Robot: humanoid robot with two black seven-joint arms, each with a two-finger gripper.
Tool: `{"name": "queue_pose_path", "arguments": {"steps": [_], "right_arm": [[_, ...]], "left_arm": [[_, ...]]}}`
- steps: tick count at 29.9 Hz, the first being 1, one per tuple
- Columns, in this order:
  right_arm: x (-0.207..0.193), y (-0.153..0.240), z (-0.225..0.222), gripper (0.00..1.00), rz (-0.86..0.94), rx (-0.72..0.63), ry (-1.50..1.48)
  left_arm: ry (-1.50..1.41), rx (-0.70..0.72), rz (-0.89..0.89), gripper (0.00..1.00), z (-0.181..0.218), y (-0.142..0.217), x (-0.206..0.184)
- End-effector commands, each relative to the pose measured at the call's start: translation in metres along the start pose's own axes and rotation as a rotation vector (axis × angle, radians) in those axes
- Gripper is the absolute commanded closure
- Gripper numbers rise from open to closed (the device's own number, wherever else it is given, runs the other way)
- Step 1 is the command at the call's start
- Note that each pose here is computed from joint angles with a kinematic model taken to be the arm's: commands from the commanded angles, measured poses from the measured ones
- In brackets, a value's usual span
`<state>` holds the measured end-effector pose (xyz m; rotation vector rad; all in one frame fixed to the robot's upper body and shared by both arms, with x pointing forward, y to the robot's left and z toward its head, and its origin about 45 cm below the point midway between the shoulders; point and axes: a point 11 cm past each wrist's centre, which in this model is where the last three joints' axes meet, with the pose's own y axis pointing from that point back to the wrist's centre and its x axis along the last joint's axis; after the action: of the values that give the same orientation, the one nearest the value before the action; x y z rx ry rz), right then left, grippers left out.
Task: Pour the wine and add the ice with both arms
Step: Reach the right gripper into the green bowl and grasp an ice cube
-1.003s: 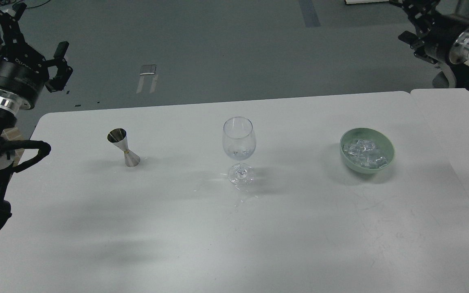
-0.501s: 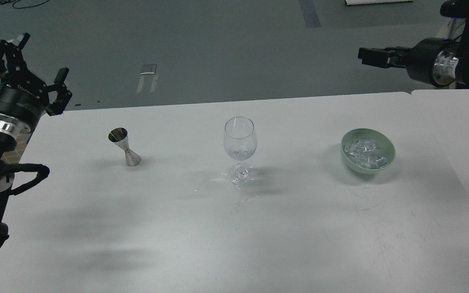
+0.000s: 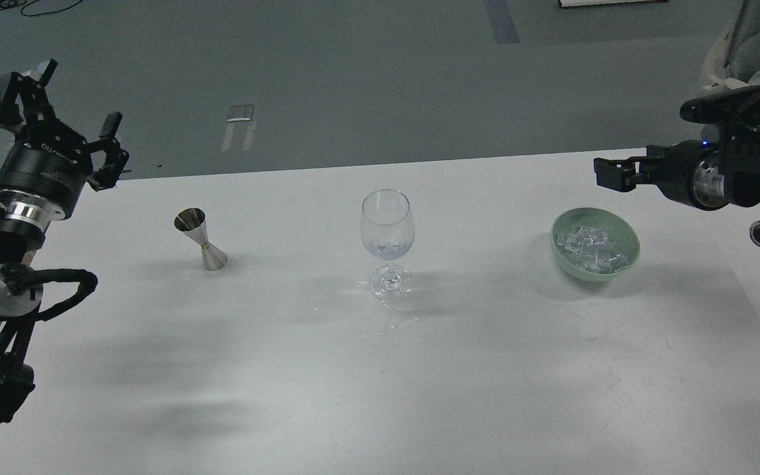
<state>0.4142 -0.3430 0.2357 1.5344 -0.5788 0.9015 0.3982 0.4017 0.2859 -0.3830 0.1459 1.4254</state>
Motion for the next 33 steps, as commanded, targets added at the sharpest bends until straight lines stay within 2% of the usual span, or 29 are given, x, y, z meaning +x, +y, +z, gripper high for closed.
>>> {"name": "queue_pose_path", "arguments": {"steps": [1, 9, 14, 24, 27, 29, 33], "right_arm": [[-0.034, -0.006, -0.007, 0.17, 0.039, 0.018, -0.044], [-0.054, -0.016, -0.016, 0.04, 0.028, 0.027, -0.049], [-0.065, -0.018, -0.018, 0.04, -0.015, 0.032, -0.021], [-0.082, -0.021, -0.022, 0.14, -0.057, 0.026, 0.046], [-0.082, -0.021, -0.021, 0.25, -0.059, 0.021, 0.053], [-0.083, -0.021, -0.021, 0.29, -0.060, 0.021, 0.057], [-0.084, -0.021, -0.022, 0.29, -0.058, 0.023, 0.065]], "left_arm": [[0.001, -0.002, -0.005, 0.02, 0.000, 0.000, -0.001], [0.004, 0.003, -0.004, 0.02, -0.002, 0.001, 0.001], [0.010, 0.002, 0.002, 0.02, -0.002, 0.001, 0.003], [0.038, 0.006, -0.004, 0.02, -0.012, -0.001, -0.004], [0.038, 0.005, 0.000, 0.02, -0.011, 0.000, -0.002], [0.038, 0.011, 0.014, 0.02, -0.013, 0.001, 0.002], [0.045, 0.015, 0.024, 0.02, -0.015, 0.001, 0.005]]}}
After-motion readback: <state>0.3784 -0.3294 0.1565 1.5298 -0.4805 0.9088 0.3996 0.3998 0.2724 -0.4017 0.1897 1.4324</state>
